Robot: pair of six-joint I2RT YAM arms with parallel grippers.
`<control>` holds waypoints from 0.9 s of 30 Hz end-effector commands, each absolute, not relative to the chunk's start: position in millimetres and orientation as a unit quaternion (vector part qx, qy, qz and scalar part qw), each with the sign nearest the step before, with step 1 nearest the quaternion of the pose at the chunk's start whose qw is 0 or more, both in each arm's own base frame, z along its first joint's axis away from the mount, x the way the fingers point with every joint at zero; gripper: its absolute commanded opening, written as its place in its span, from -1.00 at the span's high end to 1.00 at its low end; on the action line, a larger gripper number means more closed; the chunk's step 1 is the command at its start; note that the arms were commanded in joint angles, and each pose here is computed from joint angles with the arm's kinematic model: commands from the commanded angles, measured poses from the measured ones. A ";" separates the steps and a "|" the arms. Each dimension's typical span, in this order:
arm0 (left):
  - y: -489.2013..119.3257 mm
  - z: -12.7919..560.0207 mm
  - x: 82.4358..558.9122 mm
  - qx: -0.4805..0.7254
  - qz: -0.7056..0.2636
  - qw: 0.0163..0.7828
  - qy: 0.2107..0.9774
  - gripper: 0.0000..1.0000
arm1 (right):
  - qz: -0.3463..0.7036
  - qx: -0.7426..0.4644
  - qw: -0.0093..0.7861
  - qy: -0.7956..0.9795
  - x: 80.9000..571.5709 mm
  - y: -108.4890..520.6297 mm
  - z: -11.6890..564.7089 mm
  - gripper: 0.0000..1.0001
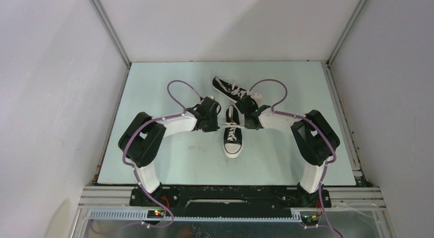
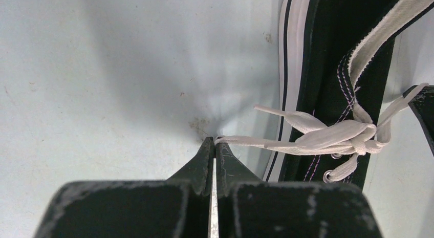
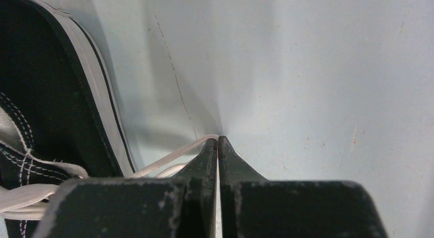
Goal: Tie the shoes
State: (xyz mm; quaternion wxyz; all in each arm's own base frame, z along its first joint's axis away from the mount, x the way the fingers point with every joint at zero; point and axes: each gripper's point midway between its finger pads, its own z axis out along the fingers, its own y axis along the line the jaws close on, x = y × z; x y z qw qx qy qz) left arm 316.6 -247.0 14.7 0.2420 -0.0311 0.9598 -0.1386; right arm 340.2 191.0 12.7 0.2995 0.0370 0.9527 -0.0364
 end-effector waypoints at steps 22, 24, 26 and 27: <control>-188.1 -9.1 292.1 -0.018 0.003 0.215 0.976 0.97 | -0.075 0.011 0.299 0.951 347.8 164.1 15.4 0.93; -192.9 8.3 297.0 -0.008 -0.002 0.242 0.970 0.54 | 0.000 -0.020 0.311 0.950 348.7 188.4 24.7 0.21; -196.7 35.4 304.9 -0.001 -0.010 0.273 0.962 0.10 | 0.053 -0.032 0.338 0.939 355.1 202.5 50.0 -0.11; -199.7 55.4 309.4 -0.002 -0.024 0.295 0.955 -0.07 | 0.068 -0.034 0.351 0.933 358.3 206.9 61.5 -0.17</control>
